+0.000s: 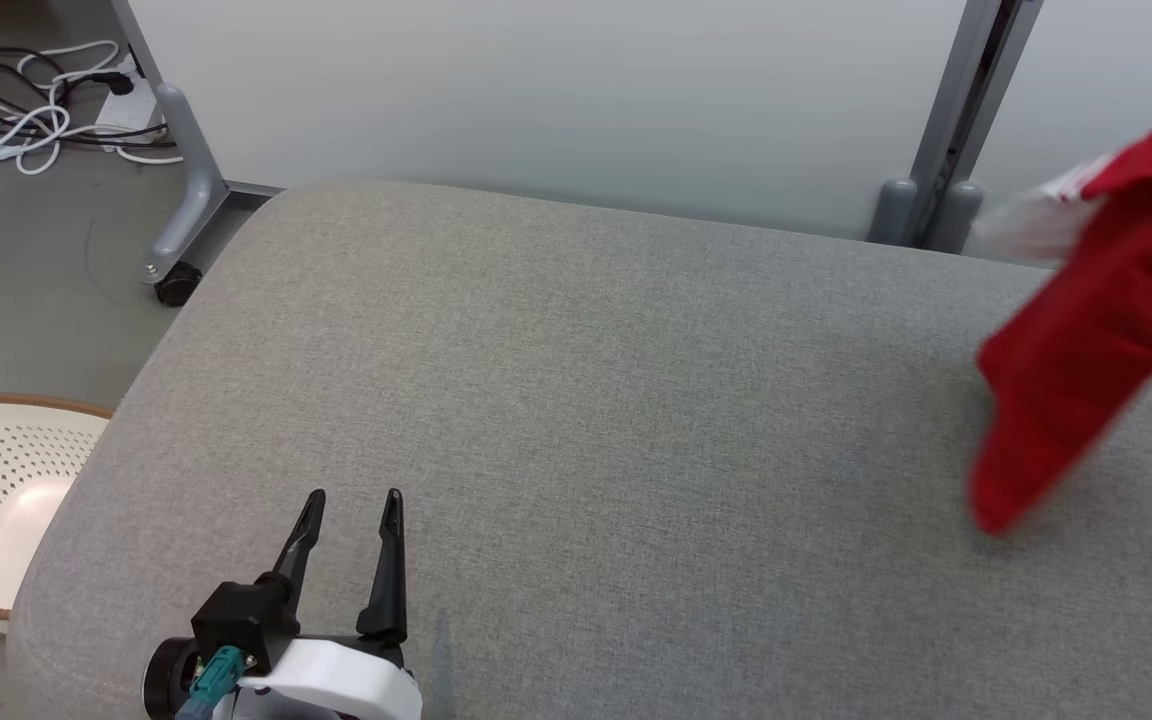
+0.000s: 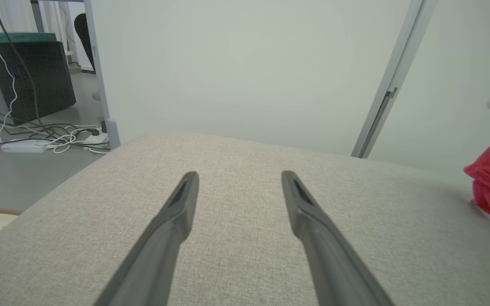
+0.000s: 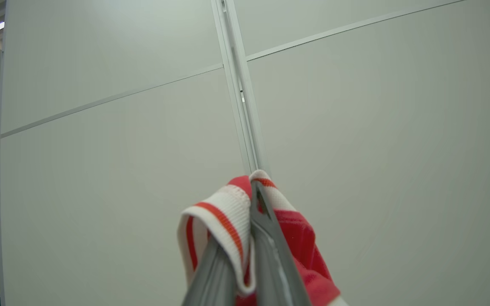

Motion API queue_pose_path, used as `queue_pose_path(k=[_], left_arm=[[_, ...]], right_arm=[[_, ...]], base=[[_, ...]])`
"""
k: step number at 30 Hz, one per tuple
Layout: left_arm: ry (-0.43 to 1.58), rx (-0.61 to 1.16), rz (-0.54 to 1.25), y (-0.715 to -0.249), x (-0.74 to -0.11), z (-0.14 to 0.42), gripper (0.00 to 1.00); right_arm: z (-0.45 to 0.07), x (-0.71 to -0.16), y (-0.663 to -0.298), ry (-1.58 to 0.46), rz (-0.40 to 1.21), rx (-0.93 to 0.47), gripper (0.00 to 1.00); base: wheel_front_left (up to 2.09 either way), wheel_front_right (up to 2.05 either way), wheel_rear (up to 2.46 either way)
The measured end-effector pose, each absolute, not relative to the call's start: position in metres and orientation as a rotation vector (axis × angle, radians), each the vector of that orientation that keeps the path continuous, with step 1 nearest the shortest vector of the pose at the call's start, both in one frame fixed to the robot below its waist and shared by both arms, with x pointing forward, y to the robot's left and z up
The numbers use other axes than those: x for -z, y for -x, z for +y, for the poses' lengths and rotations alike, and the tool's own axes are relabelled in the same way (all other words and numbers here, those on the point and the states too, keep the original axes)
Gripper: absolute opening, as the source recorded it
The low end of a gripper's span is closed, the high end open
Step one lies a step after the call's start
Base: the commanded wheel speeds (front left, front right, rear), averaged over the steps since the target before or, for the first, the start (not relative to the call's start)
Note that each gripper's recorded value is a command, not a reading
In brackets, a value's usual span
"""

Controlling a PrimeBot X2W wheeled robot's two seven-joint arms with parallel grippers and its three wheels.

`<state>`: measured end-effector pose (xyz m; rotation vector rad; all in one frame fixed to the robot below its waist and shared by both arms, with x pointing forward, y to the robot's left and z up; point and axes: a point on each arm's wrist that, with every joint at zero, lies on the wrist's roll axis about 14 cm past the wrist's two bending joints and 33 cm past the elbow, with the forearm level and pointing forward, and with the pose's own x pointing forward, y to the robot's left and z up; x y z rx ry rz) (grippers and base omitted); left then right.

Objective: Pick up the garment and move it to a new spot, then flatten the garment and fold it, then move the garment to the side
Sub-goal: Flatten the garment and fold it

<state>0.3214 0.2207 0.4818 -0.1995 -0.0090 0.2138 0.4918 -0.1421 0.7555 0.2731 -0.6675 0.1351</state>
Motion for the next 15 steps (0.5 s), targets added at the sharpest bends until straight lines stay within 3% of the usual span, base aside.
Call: queue_pose_path(k=[6,15], left_arm=[[0.197,-0.226,-0.005,-0.318,-0.480,0.224,1.00],[0.204,-0.237,-0.012,-0.317,-0.484,0.227,1.00]], right_arm=[[-0.099,-0.747,-0.499,-0.252,-0.605,-0.242,0.00],[0.019,-0.643,-0.512,-0.285,-0.277,-0.526,0.00]], base=[[0.00,0.00,0.00],[0.00,0.00,0.00]])
